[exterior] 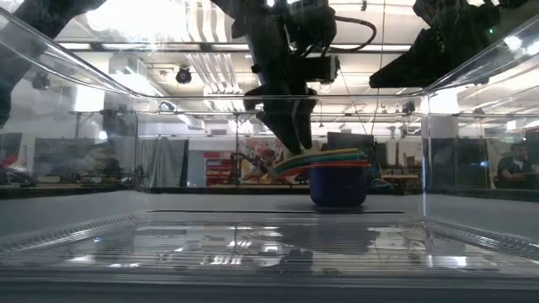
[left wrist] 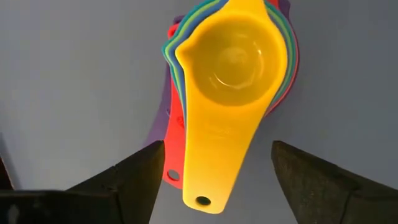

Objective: Nest measuring cups in basket
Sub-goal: Put the stacked measuring cups into the transparent bin

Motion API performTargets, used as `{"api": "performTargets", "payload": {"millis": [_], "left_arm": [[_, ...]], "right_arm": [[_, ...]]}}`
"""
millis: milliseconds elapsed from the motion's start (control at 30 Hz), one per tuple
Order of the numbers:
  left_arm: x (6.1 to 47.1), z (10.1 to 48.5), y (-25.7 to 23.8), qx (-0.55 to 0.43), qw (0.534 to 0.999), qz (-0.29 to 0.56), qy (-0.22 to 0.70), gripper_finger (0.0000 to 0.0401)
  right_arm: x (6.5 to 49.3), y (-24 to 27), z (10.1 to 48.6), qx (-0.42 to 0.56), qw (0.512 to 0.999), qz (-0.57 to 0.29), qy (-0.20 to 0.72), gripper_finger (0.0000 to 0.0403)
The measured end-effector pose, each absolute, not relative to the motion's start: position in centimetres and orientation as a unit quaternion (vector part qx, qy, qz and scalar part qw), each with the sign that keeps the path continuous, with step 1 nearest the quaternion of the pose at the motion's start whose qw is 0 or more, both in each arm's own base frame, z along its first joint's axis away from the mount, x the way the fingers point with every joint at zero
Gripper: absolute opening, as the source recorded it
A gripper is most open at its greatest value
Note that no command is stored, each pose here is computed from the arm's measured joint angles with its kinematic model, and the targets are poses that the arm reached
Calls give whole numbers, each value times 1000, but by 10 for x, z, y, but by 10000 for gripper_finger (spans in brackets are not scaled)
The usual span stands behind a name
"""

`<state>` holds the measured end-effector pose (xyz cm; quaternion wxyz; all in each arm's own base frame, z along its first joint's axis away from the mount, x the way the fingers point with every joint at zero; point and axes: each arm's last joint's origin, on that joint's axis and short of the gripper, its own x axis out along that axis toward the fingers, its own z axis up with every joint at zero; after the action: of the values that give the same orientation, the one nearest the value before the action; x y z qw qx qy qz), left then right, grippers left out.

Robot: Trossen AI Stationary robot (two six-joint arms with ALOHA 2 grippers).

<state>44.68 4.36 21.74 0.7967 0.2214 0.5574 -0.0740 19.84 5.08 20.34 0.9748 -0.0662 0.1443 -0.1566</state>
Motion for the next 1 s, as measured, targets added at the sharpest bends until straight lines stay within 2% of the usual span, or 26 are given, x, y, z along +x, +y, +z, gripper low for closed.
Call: {"api": "performTargets", "payload": {"millis": [133,500,633,1000], "left_arm": [[448,210,47,219,792,-74,565,292],[451,208,53,253,786,-79,559,383],[449,207,57,269,775,-96,563,383],[447,204,69,240,788,-135,551,353]], "right_arm": [[198,51,203,-66,975,-157,144,201],[198,51,203,-66,975,-157,144,201],[198,51,203,-67,974,-157,146,201],[198,51,203,-68,974,-157,148,201]]}}
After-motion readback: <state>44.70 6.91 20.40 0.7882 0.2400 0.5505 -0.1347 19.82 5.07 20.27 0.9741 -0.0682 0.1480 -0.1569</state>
